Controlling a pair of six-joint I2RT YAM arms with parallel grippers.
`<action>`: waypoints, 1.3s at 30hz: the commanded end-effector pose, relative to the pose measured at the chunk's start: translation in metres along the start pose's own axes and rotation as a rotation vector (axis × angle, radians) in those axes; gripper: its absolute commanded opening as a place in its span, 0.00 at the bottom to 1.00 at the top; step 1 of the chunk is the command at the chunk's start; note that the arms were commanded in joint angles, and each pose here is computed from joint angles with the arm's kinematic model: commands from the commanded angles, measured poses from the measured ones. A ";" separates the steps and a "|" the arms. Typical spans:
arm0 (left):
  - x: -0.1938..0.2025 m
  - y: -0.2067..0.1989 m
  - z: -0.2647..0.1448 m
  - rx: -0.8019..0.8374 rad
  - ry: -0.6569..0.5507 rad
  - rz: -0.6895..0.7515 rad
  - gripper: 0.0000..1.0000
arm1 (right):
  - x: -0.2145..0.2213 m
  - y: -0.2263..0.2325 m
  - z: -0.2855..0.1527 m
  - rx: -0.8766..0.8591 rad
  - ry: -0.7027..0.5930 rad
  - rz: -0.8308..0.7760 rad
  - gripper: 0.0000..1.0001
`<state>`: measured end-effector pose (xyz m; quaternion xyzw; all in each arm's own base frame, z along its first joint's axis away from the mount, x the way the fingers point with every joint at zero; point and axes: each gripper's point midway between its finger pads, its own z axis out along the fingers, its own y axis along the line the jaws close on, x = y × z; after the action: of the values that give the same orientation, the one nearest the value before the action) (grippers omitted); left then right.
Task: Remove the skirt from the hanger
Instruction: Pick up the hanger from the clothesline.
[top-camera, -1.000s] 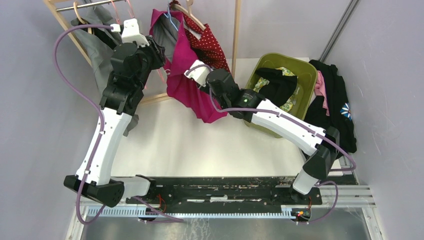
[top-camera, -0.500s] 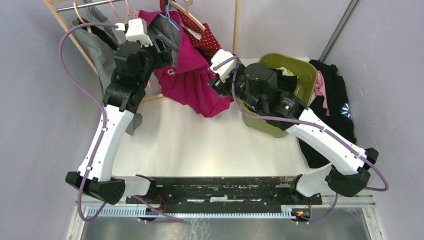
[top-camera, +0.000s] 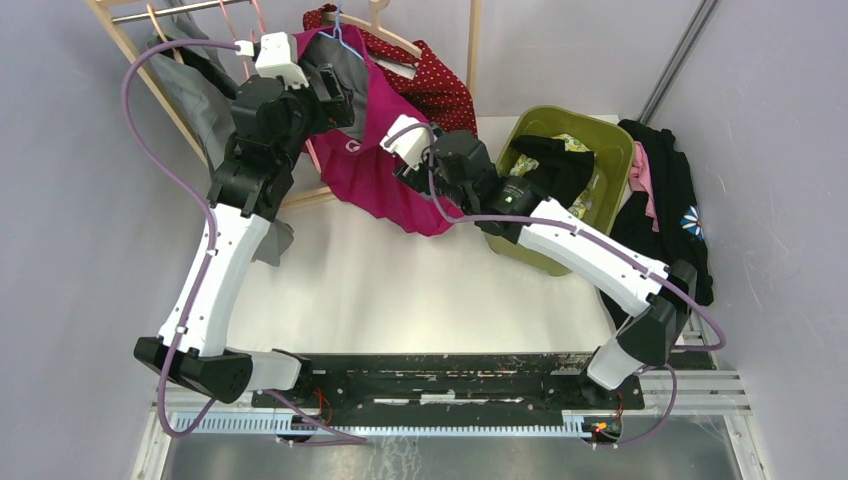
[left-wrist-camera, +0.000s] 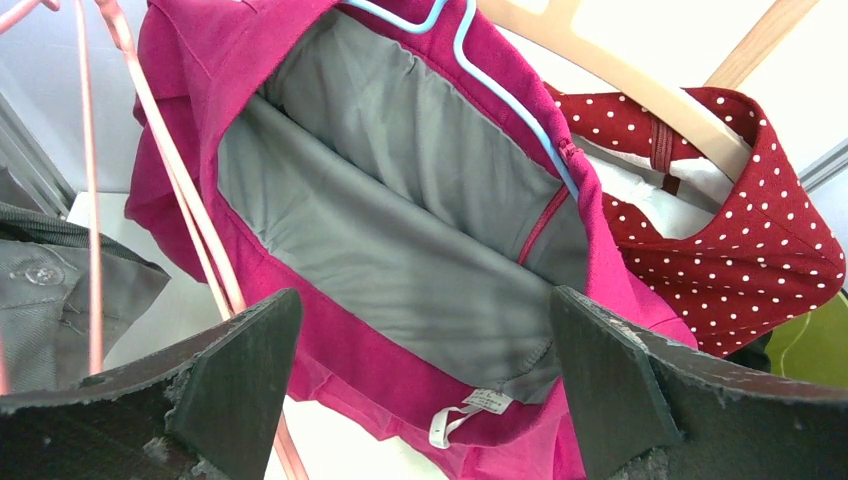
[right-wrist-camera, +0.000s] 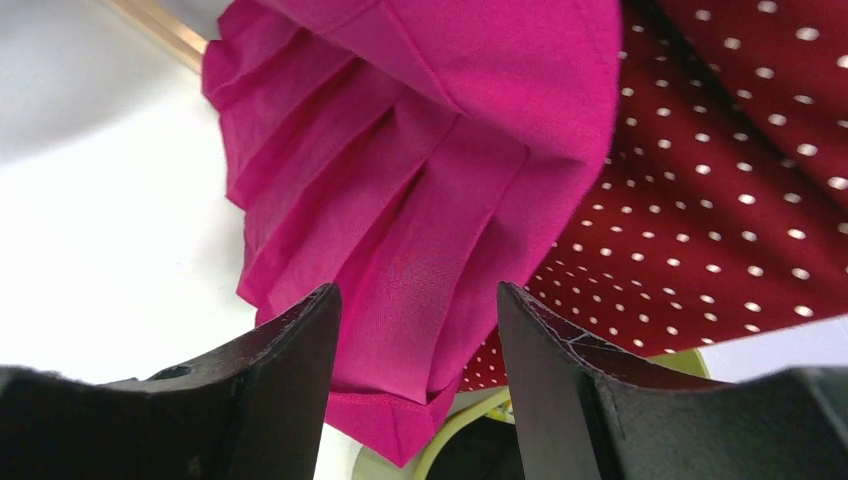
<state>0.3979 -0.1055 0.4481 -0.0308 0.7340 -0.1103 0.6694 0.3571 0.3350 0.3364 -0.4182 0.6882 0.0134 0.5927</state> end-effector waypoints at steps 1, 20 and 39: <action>-0.021 -0.002 -0.005 0.014 -0.060 0.042 0.99 | -0.028 -0.041 -0.019 0.129 -0.089 0.044 0.64; -0.009 -0.004 0.001 0.025 -0.040 0.027 0.99 | -0.001 -0.088 -0.028 0.354 -0.035 0.034 0.62; -0.012 -0.032 0.018 0.135 -0.036 -0.086 0.99 | 0.016 0.033 0.008 -0.176 -0.048 0.149 0.52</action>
<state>0.4060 -0.1228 0.4417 -0.0074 0.7357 -0.1406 0.6625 0.4036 0.3040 0.2783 -0.3655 0.7393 0.0057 0.5655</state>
